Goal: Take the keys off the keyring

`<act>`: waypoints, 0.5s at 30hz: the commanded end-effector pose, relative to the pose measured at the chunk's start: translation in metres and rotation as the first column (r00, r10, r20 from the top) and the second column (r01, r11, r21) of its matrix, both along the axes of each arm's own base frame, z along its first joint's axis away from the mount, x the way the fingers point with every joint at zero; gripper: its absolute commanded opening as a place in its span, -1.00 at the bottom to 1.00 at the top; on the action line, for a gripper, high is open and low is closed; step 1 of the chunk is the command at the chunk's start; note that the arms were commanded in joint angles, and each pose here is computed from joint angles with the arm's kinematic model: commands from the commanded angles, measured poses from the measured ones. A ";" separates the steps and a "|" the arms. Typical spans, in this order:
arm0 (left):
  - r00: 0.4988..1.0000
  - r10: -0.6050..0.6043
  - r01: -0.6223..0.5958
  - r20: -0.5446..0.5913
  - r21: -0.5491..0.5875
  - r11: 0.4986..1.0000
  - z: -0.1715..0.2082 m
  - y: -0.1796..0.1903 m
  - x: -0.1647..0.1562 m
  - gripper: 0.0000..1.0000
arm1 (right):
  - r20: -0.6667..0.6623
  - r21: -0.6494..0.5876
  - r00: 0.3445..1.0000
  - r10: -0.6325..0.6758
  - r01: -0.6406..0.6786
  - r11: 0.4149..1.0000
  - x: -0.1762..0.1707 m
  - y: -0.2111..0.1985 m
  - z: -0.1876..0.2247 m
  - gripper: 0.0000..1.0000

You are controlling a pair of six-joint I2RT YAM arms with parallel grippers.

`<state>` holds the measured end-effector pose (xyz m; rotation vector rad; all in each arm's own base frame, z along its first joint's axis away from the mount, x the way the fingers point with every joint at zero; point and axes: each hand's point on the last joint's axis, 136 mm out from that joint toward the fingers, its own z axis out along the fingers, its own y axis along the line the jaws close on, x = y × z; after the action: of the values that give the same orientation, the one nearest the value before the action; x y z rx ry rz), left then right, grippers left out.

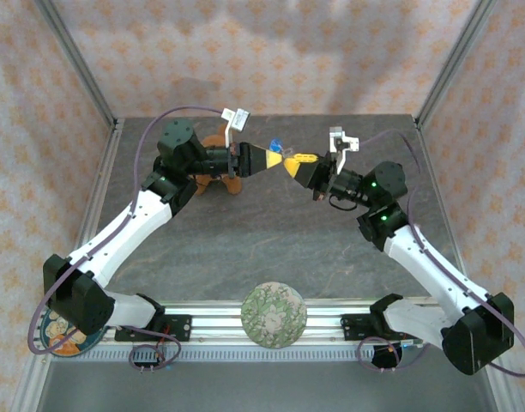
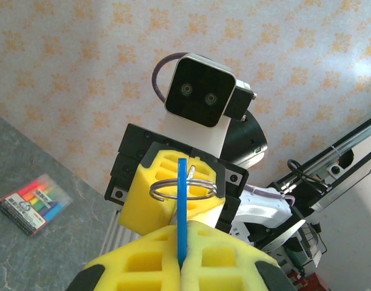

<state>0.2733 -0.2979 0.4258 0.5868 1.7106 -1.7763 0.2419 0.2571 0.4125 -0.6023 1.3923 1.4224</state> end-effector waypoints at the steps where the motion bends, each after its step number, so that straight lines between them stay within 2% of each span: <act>1: 0.996 0.062 -0.062 0.065 -0.009 0.998 0.011 0.011 0.000 -1.00 | 0.019 -0.060 0.999 -0.039 0.040 0.997 -0.003 -0.004 0.008 -1.00; 5: 0.989 0.115 -0.123 0.089 0.088 0.988 -0.014 0.015 0.003 -1.00 | -0.032 -0.211 0.991 -0.132 0.122 0.970 0.007 -0.011 -0.008 -1.00; 10: 0.980 0.158 -0.181 0.125 0.206 0.962 -0.048 0.021 0.003 -0.99 | -0.089 -0.354 0.980 -0.177 0.135 0.925 0.012 -0.016 -0.025 -1.00; 13: 0.968 0.192 -0.227 0.159 0.245 0.942 -0.063 0.026 0.003 -0.80 | -0.113 -0.409 0.973 -0.202 0.140 0.902 0.016 -0.017 -0.033 -1.00; 15: 0.956 0.226 -0.270 0.185 0.265 0.926 -0.070 0.031 0.005 -0.55 | -0.132 -0.445 0.966 -0.222 0.143 0.884 0.021 -0.018 -0.039 -1.00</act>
<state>0.2714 -0.2811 0.3708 0.5944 1.8391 -1.4471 0.2552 0.2504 0.3885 -0.6313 1.7801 1.1490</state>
